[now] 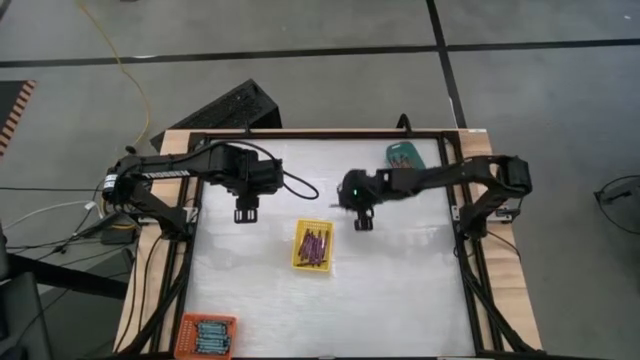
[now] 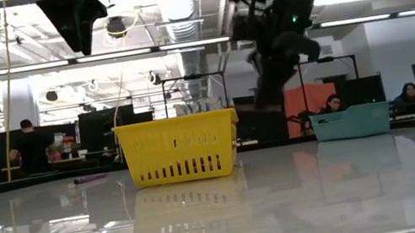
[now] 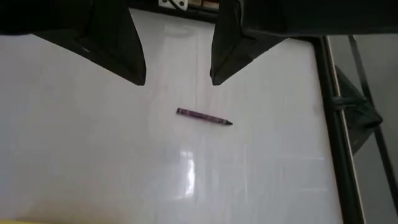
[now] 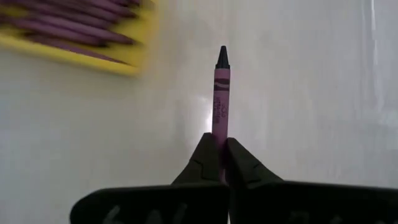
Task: Sort crayons
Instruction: Put the violet crayon into the yellow basket
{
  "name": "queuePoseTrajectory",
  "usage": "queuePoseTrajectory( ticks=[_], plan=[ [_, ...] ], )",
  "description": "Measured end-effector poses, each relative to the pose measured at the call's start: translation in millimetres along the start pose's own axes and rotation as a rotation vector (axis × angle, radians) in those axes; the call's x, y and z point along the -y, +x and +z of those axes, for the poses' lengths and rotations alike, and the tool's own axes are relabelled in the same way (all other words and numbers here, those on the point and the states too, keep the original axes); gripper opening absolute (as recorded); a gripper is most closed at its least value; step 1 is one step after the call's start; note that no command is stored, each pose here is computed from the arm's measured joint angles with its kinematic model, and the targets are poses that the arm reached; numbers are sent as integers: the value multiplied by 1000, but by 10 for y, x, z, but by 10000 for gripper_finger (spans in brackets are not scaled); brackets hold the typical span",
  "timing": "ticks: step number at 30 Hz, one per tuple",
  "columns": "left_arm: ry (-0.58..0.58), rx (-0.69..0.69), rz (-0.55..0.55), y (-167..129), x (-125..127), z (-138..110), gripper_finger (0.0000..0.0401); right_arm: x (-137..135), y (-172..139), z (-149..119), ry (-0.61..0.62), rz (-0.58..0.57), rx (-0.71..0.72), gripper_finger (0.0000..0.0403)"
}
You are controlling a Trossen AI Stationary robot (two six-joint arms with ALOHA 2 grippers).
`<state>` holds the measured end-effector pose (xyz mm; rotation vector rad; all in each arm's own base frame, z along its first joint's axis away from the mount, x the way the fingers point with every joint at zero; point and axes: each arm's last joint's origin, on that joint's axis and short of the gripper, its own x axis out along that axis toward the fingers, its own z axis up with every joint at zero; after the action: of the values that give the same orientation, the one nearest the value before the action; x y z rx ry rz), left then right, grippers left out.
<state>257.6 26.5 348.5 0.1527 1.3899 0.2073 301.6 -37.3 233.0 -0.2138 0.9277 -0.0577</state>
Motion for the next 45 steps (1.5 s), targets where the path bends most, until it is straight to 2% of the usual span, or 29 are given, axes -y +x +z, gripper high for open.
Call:
queuePoseTrajectory(
  ticks=[5, 9, 12, 16, 22, 26, 30, 34, 38, 45],
  plan=[
    [-44, 0, 1, 0, 0, 0, 171, -410, -52, 208, -306, -13, 141, 0],
    [-75, 0, -3, 0, 1, 0, 171, -633, -90, 339, -465, -95, 228, 0],
    [-91, 0, -9, 0, 3, 0, 171, -734, -134, 441, -585, -104, 259, 0],
    [-121, 0, -10, 2, -8, 0, 171, -851, -40, 582, -752, -108, 251, 0],
    [-183, 3, -67, 81, -33, 11, 171, -971, 276, 651, -946, -64, 132, 0],
    [-204, -42, -107, 317, -28, -21, 171, -1021, 379, 699, -992, -93, 66, 0],
    [-265, -87, -98, 625, -79, -86, 171, -1044, 358, 745, -994, -101, 76, 5],
    [-420, -117, -87, 917, -227, -186, 171, -1033, 329, 761, -1001, -95, 62, 26],
    [-568, -81, -127, 1200, -400, -272, 171, -1031, 327, 754, -995, -89, 53, 63],
    [-823, -71, -108, 1509, -611, -453, 171, -1072, 294, 757, -990, -75, 66, 129]
  ],
)
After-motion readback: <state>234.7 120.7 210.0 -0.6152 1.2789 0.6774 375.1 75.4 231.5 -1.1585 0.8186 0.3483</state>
